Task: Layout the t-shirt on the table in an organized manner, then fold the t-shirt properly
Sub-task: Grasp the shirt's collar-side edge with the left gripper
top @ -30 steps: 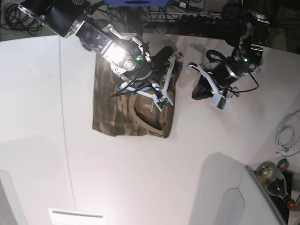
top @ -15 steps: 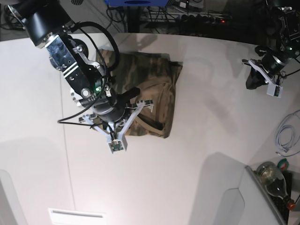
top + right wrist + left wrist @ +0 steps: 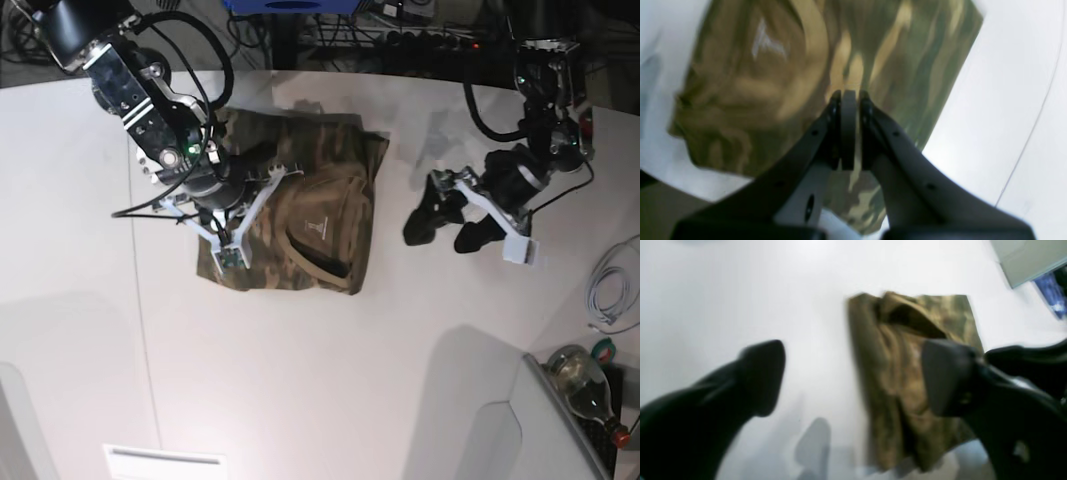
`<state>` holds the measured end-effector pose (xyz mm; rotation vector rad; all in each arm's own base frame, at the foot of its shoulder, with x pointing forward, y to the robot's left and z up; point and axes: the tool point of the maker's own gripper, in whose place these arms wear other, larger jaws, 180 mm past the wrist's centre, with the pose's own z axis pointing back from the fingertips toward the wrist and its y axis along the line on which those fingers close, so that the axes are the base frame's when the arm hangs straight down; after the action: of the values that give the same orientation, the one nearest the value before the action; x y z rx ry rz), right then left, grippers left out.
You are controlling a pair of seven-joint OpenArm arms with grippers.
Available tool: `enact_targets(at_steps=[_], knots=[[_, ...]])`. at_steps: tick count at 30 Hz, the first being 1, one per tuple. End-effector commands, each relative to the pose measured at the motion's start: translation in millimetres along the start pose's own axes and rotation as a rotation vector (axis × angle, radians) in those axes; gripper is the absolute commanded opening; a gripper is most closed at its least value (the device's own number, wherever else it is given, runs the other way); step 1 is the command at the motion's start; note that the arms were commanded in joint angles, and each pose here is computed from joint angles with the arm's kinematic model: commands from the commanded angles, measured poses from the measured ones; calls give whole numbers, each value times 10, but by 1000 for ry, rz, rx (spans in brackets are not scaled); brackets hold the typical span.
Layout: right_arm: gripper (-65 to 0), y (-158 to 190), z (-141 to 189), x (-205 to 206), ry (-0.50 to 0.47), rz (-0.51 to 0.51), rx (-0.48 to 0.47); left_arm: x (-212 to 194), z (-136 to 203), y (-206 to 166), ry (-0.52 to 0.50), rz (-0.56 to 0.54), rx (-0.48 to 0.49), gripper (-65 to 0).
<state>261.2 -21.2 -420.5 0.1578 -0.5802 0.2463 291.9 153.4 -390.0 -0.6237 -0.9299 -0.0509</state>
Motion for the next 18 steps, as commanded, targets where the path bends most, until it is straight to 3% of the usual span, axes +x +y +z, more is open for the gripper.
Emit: enact_targets(at_steps=[1,4,7,12,18], knots=[[-633,-41,35,120,-44,11,-3,86,-75,-100,-15,-17,-45,-3],[-633,-73,35,25,-26,14,-10,-167,-386,-349,76,1,-138,-23],[-633,-82,35,6,-22,16,-12,-400,-587,-419,147,48,-171,-39],[-633,-167,81,-7,-27,29,-25,-474,-759,-460,94,138,-175,-51],[-635,-555,226,109,-104,-83,-101,-787,-914,-579,135,203,-197,-91]])
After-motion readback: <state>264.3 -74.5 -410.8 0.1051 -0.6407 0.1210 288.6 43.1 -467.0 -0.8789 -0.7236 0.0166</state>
